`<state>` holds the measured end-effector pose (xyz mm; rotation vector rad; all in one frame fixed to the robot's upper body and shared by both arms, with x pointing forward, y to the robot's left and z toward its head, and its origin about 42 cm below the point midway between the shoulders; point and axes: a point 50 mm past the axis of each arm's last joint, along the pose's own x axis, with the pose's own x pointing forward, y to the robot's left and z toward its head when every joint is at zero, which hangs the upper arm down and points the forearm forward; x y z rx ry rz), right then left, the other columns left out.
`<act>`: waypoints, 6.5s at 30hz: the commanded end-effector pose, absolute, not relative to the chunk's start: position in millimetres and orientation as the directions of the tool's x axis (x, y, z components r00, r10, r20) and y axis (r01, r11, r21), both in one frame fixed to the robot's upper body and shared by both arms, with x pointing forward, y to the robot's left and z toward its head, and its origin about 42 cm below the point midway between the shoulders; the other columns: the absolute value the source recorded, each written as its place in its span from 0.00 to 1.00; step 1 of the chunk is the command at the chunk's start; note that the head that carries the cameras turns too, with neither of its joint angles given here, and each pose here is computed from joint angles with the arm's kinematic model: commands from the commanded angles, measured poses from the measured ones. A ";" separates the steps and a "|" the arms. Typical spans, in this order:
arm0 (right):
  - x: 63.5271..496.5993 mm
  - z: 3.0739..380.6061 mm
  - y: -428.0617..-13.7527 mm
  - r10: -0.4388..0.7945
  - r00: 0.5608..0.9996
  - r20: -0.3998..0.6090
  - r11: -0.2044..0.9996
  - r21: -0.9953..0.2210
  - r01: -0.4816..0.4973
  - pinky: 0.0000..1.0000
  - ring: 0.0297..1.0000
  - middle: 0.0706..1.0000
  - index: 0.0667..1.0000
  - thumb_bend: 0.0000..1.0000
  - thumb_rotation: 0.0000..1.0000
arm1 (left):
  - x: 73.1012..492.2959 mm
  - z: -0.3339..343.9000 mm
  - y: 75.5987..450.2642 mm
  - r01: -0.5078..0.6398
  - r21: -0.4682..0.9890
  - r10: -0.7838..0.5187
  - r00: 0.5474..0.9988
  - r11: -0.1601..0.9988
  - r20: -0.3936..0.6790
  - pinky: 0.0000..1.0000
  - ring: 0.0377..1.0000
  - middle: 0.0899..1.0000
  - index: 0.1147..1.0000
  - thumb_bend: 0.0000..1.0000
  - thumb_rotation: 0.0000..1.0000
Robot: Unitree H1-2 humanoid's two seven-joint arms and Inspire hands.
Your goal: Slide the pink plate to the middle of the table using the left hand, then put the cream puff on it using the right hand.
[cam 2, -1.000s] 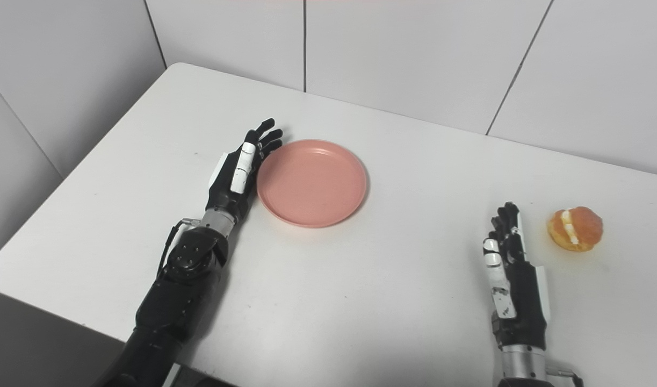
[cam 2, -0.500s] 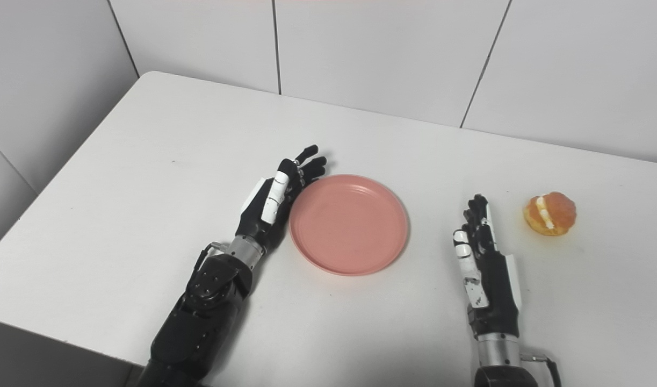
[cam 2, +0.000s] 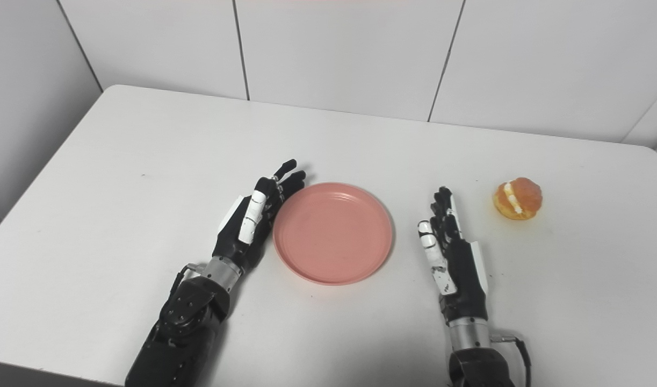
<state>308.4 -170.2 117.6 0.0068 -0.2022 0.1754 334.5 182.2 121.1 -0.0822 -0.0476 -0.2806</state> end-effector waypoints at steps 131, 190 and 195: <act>394.9 210.3 -267.7 -0.085 0.862 0.500 0.783 -0.501 0.368 0.93 0.97 0.99 0.99 0.65 0.49 | 334.4 61.4 204.2 0.215 -0.085 -0.212 0.976 0.973 0.038 1.00 1.00 1.00 1.00 0.74 1.00; 425.3 175.7 -293.2 -0.141 0.963 0.230 0.687 -0.677 0.263 0.76 0.87 0.93 0.94 0.58 0.07 | 332.5 63.7 214.5 0.235 -0.083 -0.232 0.972 0.968 0.046 1.00 1.00 0.99 1.00 0.69 1.00; 427.0 170.7 -296.1 -0.140 0.963 0.229 0.680 -0.685 0.262 0.75 0.85 0.91 0.92 0.52 0.00 | 332.0 64.5 213.4 0.239 -0.087 -0.236 0.971 0.967 0.046 1.00 1.00 0.99 1.00 0.70 1.00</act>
